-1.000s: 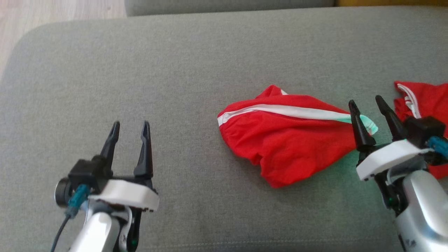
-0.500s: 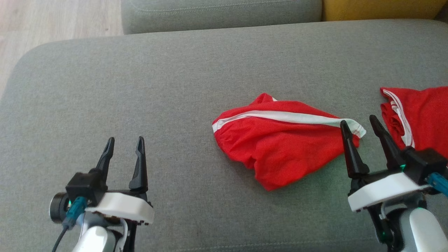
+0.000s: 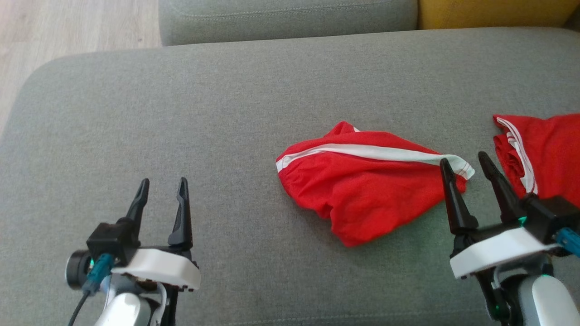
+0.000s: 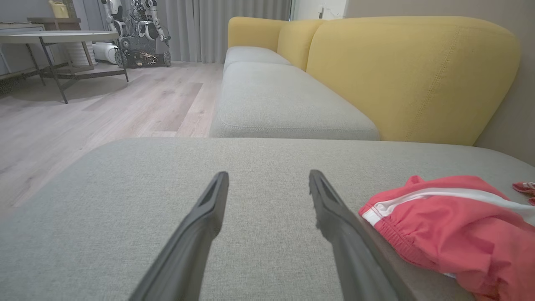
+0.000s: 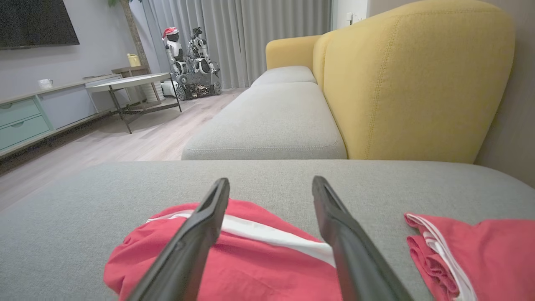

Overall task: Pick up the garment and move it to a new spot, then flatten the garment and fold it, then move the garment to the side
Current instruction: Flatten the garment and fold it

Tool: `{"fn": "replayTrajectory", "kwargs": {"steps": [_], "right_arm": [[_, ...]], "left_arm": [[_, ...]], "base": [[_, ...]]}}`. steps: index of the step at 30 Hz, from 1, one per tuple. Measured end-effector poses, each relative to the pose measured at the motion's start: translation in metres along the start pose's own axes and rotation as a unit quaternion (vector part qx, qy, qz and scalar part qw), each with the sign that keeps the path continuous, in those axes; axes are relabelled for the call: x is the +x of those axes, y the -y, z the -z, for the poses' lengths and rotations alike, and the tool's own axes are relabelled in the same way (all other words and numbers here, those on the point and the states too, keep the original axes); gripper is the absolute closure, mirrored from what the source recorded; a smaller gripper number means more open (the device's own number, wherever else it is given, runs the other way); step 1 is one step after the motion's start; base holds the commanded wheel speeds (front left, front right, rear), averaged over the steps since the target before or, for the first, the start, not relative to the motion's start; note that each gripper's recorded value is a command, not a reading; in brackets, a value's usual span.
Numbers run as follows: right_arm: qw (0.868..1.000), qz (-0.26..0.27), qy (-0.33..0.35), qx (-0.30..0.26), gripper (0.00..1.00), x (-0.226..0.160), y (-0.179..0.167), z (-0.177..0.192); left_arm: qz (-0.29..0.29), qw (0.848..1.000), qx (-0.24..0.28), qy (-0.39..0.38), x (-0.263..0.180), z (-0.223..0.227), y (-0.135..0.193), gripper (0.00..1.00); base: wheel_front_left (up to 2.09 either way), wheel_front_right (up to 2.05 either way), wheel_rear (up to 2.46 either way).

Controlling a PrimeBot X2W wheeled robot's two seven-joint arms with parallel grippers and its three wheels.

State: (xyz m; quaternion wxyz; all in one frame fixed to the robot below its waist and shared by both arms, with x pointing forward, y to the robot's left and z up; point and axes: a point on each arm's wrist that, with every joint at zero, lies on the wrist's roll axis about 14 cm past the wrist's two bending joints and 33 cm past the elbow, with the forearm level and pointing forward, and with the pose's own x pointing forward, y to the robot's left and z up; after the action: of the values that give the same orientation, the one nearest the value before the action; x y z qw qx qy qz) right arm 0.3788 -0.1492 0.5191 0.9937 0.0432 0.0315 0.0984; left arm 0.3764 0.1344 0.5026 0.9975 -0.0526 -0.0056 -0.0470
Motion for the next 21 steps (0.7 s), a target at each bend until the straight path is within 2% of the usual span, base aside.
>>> {"fn": "replayTrajectory", "kwargs": {"steps": [5,13,14,18,21], "right_arm": [[1.0,0.001,-0.009,0.003,0.0,0.002,0.001,0.006],[0.999,0.008,-0.031,0.007,0.0,0.007,0.006,0.019],[0.999,0.008,-0.031,0.007,0.0,0.007,0.006,0.019],[0.999,0.013,-0.033,0.007,0.0,0.008,0.01,0.02],[0.999,0.018,-0.04,0.009,0.0,0.006,0.013,0.024]], "left_arm": [[0.033,0.999,-0.019,-0.025,0.005,0.011,0.017,0.0],[0.131,0.985,-0.066,-0.088,0.056,0.025,0.082,0.0],[0.131,0.985,-0.066,-0.088,0.056,0.025,0.082,0.0],[0.164,0.97,-0.081,-0.159,0.065,0.057,0.106,0.0],[0.17,0.958,-0.087,-0.213,0.064,0.084,0.111,0.0]], "base": [[0.0,0.0,0.0],[0.0,0.0,0.0],[0.0,0.0,0.0],[0.0,0.0,0.0],[0.0,0.0,0.0]]}}
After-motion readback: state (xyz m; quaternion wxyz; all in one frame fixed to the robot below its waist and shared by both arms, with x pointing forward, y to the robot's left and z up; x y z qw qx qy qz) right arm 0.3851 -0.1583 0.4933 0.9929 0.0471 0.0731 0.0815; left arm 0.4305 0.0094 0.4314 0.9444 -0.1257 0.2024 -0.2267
